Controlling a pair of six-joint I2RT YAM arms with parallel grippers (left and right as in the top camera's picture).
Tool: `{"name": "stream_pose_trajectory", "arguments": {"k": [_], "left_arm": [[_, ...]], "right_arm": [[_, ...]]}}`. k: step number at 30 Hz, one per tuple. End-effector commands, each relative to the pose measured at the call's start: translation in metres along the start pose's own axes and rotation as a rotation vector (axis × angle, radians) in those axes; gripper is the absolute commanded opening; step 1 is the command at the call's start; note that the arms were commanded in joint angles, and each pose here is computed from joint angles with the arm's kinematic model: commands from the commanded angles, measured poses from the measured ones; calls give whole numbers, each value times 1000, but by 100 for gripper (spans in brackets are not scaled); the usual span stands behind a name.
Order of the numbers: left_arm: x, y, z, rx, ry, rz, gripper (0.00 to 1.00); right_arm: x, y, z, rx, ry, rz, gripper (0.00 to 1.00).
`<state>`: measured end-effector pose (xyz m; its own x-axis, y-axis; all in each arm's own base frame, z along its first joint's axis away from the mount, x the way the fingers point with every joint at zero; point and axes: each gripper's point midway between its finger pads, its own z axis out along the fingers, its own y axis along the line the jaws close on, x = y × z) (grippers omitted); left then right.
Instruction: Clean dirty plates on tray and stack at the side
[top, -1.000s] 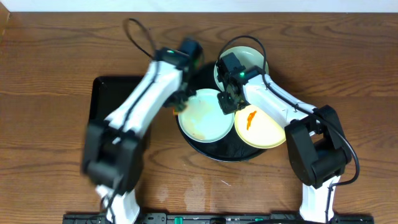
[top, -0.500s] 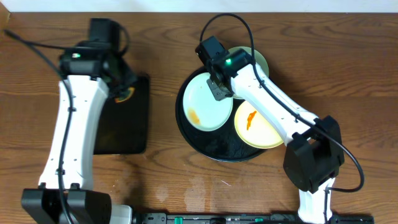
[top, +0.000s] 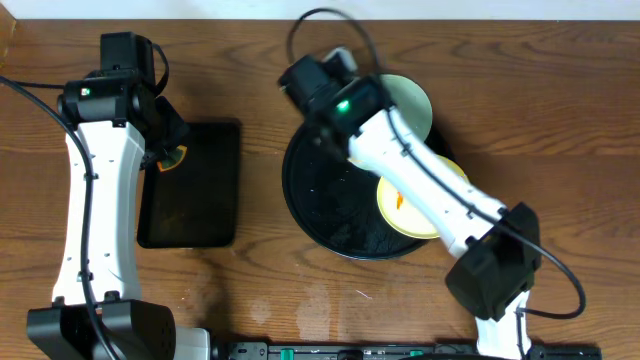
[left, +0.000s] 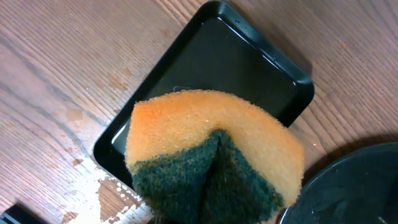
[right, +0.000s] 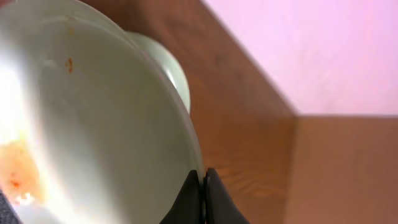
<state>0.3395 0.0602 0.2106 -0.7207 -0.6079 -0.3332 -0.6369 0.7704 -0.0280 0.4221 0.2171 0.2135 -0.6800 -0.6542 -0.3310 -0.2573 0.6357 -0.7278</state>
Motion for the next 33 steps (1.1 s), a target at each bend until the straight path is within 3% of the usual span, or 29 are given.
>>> {"name": "stream_pose_trajectory", "arguments": {"k": [1, 8, 15, 18, 24, 30, 33], "left_arm": [[0, 4, 1, -17, 1, 18, 8], [3, 6, 4, -23, 10, 20, 8], [7, 7, 10, -30, 21, 28, 8], [6, 6, 11, -29, 19, 33, 8], [8, 7, 12, -32, 24, 35, 8], [7, 7, 13, -31, 23, 49, 8], [7, 7, 13, -31, 23, 49, 8]], "right_arm": [[-16, -10, -31, 141, -72, -91, 1], [-20, 12, -54, 121, -119, -131, 1], [-15, 11, -44, 80, -92, -59, 1], [-5, 25, -29, -69, -40, -6, 1], [17, 52, 8, -572, 139, 239, 1], [33, 19, 41, -997, 211, 486, 1], [57, -21, 73, -1012, 238, 594, 1]]}}
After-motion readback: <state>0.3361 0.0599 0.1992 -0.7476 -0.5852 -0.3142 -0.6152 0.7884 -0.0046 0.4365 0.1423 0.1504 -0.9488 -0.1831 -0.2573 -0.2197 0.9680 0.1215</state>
